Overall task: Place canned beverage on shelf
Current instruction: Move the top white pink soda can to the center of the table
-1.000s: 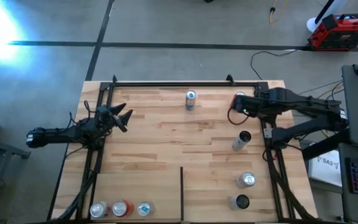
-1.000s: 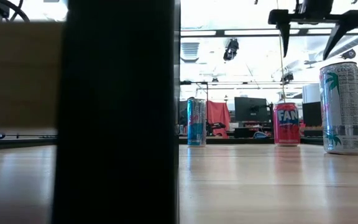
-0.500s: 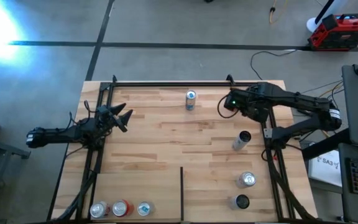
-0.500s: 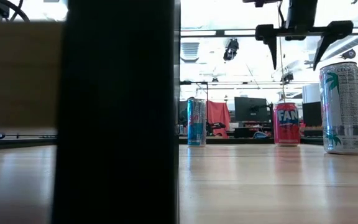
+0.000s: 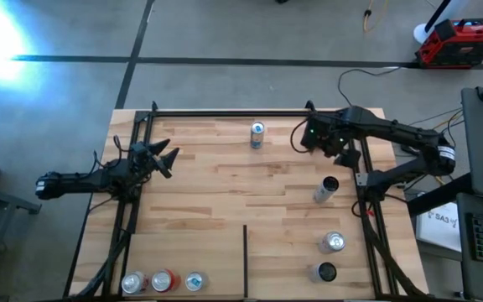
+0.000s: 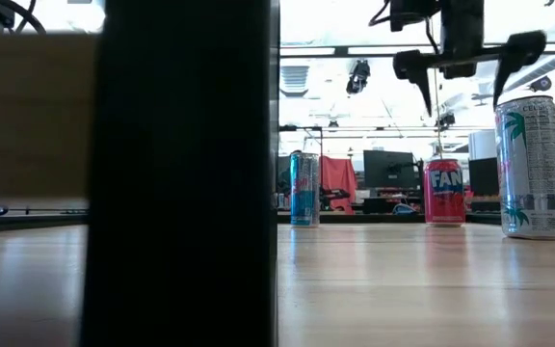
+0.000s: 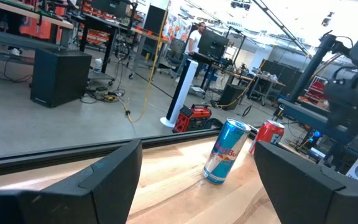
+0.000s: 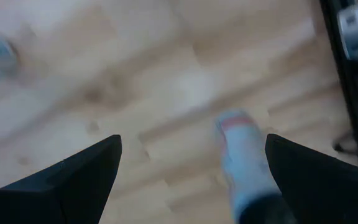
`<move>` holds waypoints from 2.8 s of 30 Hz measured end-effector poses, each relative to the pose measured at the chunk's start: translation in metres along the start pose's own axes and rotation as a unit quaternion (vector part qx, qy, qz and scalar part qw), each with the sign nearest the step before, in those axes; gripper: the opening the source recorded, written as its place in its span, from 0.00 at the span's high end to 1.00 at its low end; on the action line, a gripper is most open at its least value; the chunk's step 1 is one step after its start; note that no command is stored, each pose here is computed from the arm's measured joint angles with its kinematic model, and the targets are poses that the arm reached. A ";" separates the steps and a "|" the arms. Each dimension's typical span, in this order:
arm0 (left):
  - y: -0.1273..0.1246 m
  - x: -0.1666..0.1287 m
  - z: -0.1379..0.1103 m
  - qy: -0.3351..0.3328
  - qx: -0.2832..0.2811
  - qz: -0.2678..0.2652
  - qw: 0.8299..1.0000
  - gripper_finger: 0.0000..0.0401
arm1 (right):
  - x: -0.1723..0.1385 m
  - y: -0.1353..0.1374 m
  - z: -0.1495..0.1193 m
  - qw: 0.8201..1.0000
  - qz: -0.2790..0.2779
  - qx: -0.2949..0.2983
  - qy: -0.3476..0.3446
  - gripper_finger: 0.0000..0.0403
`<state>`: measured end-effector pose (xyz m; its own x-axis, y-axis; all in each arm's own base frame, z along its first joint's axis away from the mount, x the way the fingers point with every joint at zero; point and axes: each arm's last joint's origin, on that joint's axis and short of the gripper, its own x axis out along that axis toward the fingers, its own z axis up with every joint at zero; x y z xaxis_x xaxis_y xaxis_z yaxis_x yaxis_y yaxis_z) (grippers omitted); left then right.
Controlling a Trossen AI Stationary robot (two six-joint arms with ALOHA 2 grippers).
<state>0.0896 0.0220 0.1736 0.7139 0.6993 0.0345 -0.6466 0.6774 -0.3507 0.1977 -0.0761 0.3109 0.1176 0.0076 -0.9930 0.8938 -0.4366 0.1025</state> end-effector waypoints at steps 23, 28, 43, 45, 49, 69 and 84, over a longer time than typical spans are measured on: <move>0.000 0.000 0.000 0.000 0.000 0.000 1.000 0.27 | -0.002 -0.038 -0.045 0.988 -0.089 -0.105 0.069 0.05; 0.000 0.000 0.000 0.000 0.000 0.000 1.000 0.27 | 0.003 -0.042 -0.057 0.984 -0.095 -0.135 0.072 0.05; 0.000 0.000 0.000 0.000 0.000 0.000 1.000 0.27 | 0.036 -0.044 -0.063 0.982 -0.085 -0.162 0.045 0.05; 0.000 0.000 0.000 0.000 0.000 0.000 1.000 0.27 | 0.041 -0.043 -0.063 0.982 -0.081 -0.163 0.045 0.05; 0.000 0.000 0.000 0.000 0.000 0.000 1.000 0.27 | 0.050 -0.042 -0.063 0.983 -0.069 -0.165 0.048 0.07; 0.000 0.000 0.000 0.000 0.000 0.000 1.000 0.27 | 0.053 -0.034 -0.068 0.958 -0.022 -0.276 0.075 0.41; 0.000 0.000 0.000 0.000 0.000 0.000 1.000 0.27 | 0.052 0.025 -0.094 0.831 -0.054 -0.547 0.082 0.41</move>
<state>0.0896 0.0221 0.1737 0.7136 0.6997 0.0349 -0.6468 0.6771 -0.3509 0.2670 -0.0019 0.2678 -0.0121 0.1554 -0.9878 0.7507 0.6540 0.0937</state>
